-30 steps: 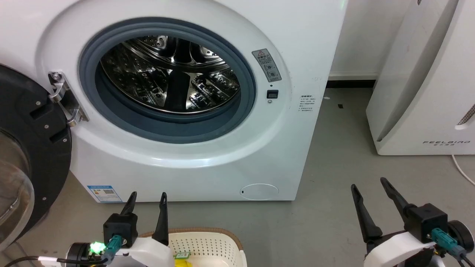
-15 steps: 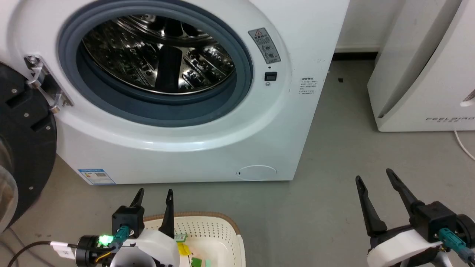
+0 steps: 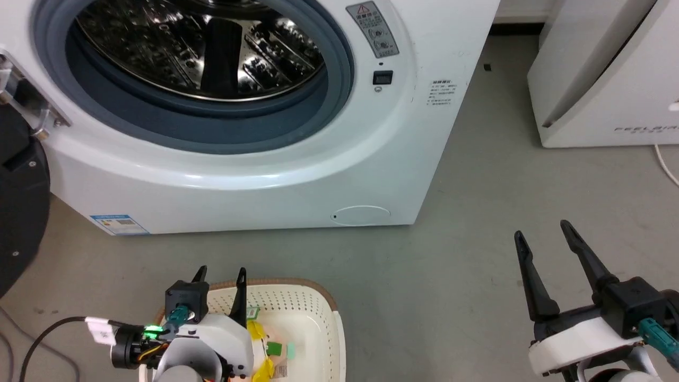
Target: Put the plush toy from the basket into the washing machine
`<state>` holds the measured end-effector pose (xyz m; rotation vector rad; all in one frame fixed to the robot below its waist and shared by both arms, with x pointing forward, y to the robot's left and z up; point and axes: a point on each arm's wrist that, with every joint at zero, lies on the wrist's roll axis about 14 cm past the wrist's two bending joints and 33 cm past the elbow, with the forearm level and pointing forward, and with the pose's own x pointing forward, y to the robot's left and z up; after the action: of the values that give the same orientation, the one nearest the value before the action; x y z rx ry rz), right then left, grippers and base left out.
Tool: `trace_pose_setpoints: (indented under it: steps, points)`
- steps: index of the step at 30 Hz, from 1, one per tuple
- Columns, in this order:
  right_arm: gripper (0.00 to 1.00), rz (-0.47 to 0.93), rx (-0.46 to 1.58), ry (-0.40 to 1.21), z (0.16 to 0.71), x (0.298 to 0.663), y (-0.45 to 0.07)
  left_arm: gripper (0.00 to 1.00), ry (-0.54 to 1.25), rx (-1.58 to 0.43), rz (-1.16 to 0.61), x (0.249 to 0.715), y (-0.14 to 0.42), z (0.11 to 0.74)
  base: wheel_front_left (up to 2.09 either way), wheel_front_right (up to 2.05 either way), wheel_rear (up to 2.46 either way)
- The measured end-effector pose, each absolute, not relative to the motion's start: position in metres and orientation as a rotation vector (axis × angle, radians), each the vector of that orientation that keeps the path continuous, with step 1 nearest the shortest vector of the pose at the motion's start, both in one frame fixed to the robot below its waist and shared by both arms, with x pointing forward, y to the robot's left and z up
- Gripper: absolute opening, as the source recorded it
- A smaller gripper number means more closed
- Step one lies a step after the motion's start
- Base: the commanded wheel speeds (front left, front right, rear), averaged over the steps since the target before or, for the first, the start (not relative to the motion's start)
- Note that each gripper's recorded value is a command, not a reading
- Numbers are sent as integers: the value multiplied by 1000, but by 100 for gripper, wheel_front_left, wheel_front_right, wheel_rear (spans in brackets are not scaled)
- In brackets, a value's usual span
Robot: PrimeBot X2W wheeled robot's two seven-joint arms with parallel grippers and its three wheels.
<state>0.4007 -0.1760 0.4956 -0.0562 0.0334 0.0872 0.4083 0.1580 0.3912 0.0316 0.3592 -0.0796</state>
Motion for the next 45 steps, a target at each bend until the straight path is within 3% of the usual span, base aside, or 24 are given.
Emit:
trace_pose_setpoints:
  steps: [31,45]
  points:
    - [100,55,-101,121,438,437,-192,100,940,127,-155,382,163,223,0,0,0]
    - [100,64,-115,172,401,450,-192,100,1123,160,-180,371,174,163,0,0,0]
